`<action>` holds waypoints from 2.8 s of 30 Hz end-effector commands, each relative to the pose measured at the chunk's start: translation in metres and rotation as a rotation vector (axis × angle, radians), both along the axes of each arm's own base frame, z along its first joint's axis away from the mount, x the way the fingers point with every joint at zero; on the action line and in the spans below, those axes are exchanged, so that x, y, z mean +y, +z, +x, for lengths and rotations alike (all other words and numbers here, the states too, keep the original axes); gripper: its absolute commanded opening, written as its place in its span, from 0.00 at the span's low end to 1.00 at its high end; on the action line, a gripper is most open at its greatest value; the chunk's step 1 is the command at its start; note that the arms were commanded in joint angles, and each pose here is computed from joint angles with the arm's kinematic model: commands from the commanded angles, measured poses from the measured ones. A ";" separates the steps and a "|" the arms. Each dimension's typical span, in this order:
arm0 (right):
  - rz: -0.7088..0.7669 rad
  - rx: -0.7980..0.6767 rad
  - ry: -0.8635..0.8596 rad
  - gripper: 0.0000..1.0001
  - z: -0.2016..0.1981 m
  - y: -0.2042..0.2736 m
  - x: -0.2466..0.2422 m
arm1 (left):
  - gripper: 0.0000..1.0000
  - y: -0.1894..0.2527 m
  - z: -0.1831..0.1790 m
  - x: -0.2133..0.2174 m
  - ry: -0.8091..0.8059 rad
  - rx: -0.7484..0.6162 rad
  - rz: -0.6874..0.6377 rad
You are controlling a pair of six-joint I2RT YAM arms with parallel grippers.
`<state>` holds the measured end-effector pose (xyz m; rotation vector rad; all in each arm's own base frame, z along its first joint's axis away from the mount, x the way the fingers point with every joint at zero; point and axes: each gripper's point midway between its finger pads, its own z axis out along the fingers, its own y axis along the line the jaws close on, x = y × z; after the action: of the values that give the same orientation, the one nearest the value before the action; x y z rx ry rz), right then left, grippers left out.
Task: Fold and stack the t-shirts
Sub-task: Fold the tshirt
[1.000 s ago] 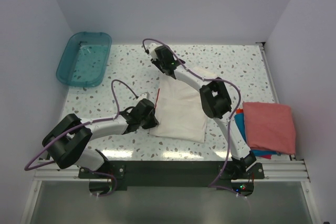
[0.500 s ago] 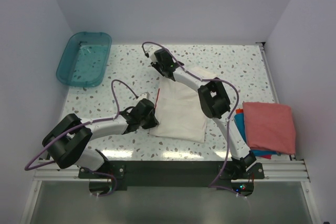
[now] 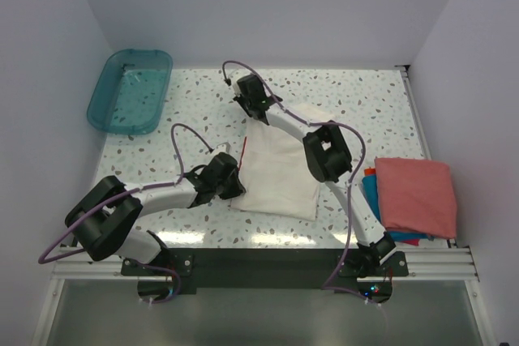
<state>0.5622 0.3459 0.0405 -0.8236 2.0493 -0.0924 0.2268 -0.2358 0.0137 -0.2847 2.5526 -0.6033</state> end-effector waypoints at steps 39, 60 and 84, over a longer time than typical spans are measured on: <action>1.095 0.350 -0.310 0.50 0.057 0.078 -0.054 | 0.00 -0.046 -0.044 0.035 -0.016 0.153 0.118; 0.723 0.430 -0.654 0.52 -0.212 0.065 -0.168 | 0.29 0.039 0.010 0.004 -0.098 -0.064 0.032; 0.732 0.684 -0.828 0.56 -0.416 -0.008 -0.212 | 0.61 0.022 -0.035 0.028 -0.131 0.024 0.015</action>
<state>0.1602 0.1337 0.0396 0.4837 2.6105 0.5018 0.1956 -0.2076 0.0319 -0.1198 2.6168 -0.5931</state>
